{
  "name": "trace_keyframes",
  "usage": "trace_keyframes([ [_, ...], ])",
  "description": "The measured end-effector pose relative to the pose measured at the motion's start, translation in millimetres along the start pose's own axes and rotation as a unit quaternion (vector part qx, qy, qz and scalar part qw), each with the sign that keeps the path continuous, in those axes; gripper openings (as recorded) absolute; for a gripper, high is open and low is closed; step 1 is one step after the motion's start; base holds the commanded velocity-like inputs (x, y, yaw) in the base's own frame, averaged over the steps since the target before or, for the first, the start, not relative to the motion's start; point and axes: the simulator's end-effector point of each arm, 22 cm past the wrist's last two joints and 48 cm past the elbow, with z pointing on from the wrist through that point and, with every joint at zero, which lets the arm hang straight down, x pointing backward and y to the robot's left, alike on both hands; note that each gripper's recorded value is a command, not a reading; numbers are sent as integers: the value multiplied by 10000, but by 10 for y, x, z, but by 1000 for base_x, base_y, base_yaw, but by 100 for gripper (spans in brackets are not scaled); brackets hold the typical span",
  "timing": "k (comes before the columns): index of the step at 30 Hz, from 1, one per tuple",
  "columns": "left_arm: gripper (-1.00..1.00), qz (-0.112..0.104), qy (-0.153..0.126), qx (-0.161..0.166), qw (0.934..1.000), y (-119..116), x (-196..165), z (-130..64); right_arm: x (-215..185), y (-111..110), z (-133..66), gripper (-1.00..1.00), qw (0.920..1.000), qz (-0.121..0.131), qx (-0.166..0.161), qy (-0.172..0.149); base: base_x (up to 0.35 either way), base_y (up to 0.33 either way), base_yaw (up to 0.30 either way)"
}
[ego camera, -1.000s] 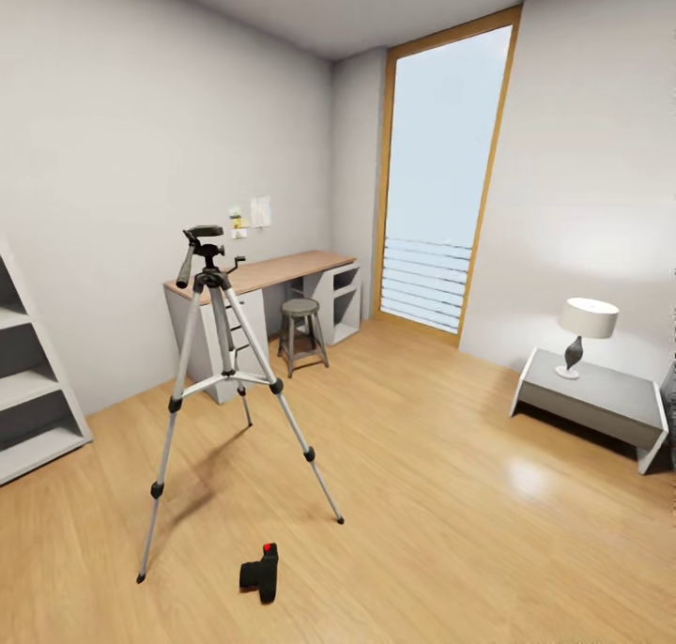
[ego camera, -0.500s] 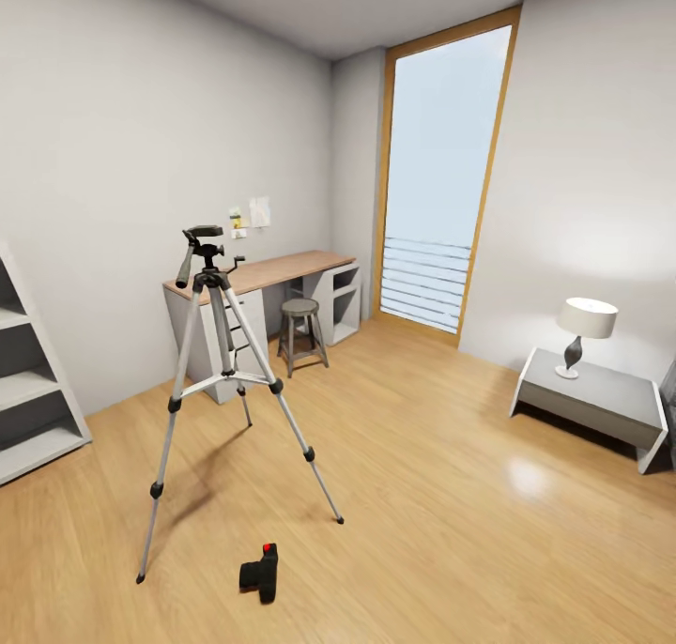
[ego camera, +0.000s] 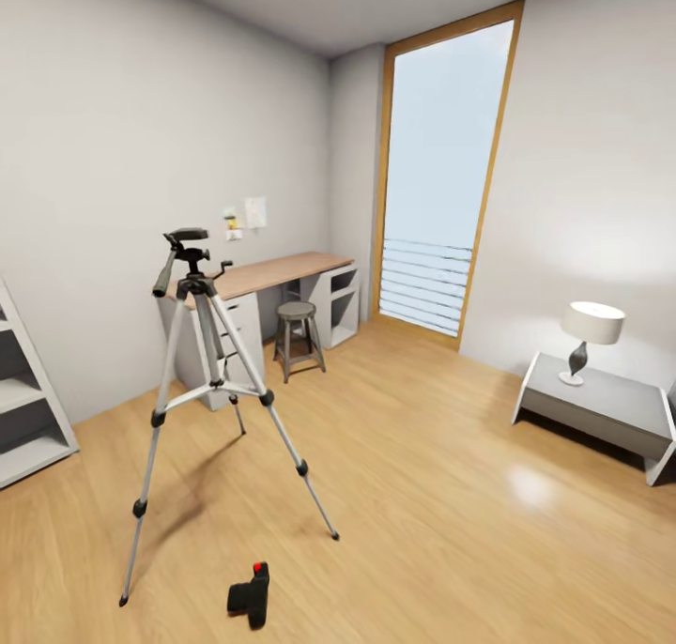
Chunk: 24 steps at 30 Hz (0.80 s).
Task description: Attach the digital camera to the camera tripod in the bedroom.
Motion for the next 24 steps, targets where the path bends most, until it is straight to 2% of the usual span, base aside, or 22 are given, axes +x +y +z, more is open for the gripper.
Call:
trace_keyframes([
  [6, 100, -2, 2, 4, 10000, -6, 0, 1, 2, -2, 0, 100, 10000, 0, 4, 3, 192, -29, 0],
  [24, 100, 1, 2, -3, 10000, 5, -1, 1, 2, 1, 1, 100, 10000, 8, 36, 4, 112, -2, 0],
])
